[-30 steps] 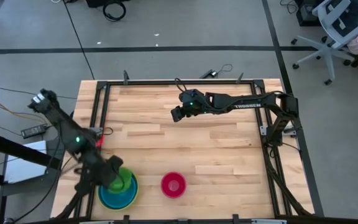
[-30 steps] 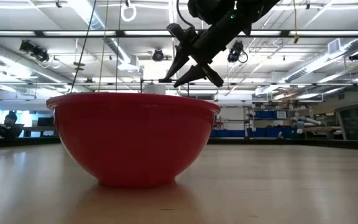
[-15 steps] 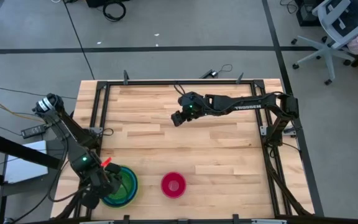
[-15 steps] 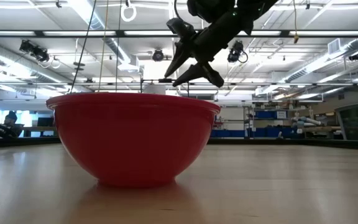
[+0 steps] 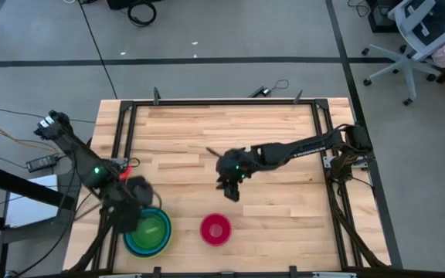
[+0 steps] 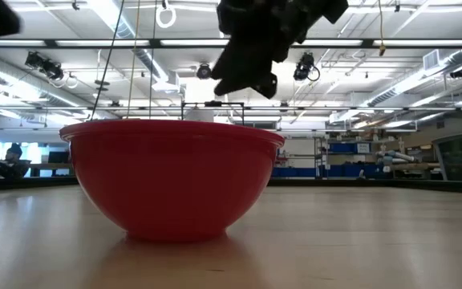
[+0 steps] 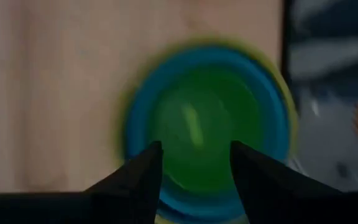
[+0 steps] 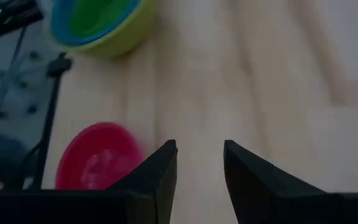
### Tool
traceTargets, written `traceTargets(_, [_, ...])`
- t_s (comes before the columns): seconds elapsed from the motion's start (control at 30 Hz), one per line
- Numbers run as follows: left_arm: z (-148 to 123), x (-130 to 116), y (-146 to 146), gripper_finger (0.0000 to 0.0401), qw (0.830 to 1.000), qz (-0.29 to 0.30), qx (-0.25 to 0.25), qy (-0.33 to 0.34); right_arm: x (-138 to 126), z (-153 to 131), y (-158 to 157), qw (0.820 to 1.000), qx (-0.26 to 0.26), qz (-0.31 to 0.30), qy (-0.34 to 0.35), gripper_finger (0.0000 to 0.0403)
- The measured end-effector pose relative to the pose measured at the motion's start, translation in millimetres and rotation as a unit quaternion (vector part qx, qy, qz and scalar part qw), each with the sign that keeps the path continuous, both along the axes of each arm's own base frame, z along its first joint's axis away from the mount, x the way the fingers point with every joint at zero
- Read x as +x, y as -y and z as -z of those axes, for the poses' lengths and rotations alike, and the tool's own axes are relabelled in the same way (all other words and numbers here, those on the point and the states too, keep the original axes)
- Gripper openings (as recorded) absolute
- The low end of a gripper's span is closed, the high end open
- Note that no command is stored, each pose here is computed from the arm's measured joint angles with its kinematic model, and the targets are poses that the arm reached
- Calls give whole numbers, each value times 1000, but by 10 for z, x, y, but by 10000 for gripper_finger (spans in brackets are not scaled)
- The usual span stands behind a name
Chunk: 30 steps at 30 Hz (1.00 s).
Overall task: Nest bowls inside each other
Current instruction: Stack the red bowl on top of the light green bowl
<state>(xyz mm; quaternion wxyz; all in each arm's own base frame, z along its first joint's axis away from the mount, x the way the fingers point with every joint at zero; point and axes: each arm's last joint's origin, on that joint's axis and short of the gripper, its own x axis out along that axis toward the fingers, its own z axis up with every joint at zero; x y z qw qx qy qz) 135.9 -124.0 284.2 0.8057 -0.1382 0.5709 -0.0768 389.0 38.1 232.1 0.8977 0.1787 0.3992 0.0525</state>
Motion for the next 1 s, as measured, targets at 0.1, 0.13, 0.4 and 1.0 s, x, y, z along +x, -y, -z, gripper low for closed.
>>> traceTargets(0.1, [-81,70,-214,189,996,-69,21,53,33,129,-191,998,0,-54,-7,137])
traceTargets(0.13, [-107,107,-276,190,993,-88,23,70,53,186,-256,997,4,-71,-8,137])
traceTargets(0.4, [-176,476,-614,190,967,-205,16,148,170,482,-474,992,43,-115,-11,137])
traceTargets(1.0, [-175,601,-919,190,958,-236,42,159,187,1018,-659,989,72,-61,-112,125])
